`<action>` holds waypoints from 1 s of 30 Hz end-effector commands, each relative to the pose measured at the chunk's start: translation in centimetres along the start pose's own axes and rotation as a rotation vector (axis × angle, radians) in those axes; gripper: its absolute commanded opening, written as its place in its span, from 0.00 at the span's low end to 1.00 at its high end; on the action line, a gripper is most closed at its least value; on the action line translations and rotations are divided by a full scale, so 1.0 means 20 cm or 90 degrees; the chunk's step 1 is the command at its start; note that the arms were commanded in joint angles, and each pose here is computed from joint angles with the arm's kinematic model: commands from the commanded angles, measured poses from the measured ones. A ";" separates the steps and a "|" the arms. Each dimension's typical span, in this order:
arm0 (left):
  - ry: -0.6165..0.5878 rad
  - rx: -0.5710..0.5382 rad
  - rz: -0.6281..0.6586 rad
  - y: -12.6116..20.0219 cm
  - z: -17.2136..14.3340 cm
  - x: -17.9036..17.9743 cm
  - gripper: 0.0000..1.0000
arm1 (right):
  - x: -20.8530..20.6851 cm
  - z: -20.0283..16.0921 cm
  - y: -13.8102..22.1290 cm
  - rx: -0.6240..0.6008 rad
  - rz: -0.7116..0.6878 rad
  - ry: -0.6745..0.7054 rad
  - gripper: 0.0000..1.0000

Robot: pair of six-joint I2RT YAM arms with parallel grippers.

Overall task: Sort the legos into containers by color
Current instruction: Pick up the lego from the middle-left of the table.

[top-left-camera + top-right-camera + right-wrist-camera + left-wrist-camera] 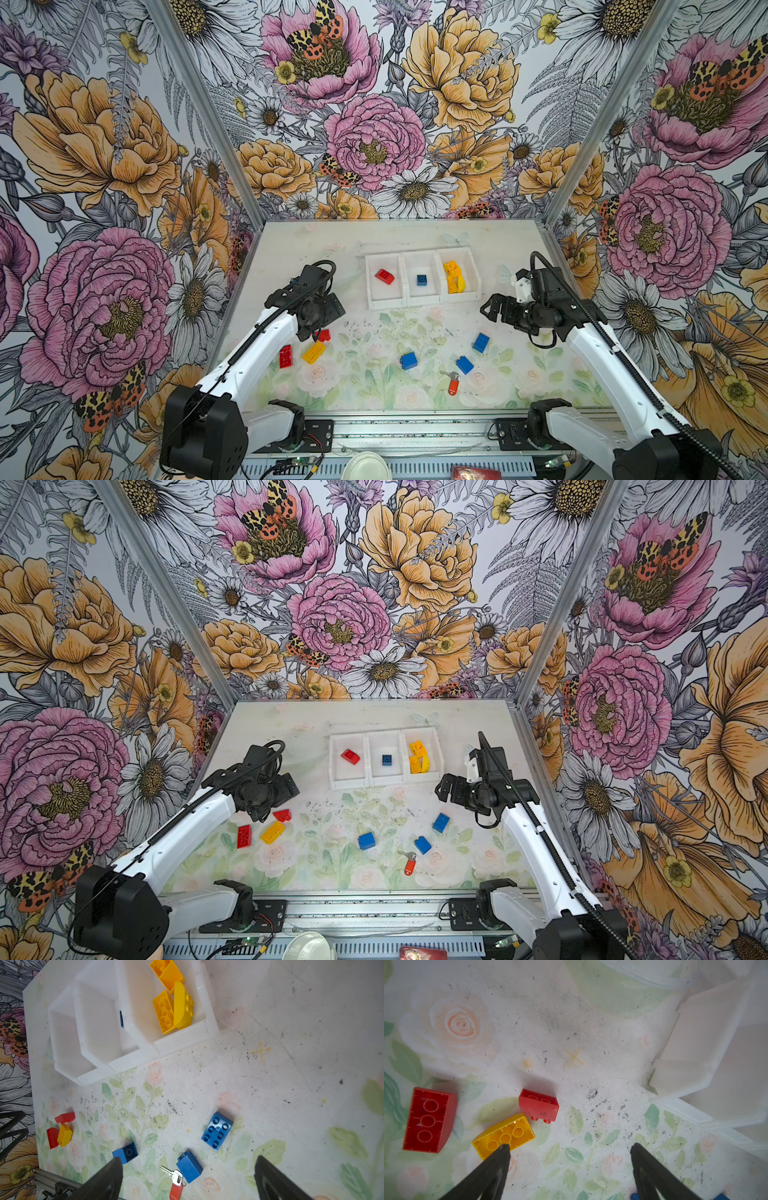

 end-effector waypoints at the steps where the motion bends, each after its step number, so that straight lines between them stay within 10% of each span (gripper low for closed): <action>1: 0.030 0.043 -0.001 -0.03 -0.03 0.02 0.90 | 0.03 0.02 0.01 -0.007 0.014 0.025 1.00; 13: 0.221 0.060 0.003 -0.09 -0.06 0.00 0.83 | 0.03 0.01 0.01 0.002 0.025 0.045 1.00; 30: 0.300 0.067 0.031 -0.20 -0.02 -0.06 0.76 | 0.00 0.03 0.00 0.009 0.023 0.041 0.99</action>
Point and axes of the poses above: each gripper's point midway between its finger pads, its own y axis back along the fingers, its own x axis along the line the jaws close on, z = x × y, the point moved 10 cm from there along y, back along the fingers, and after that the axes turned 8 degrees about -y, right-handed, at the moved point
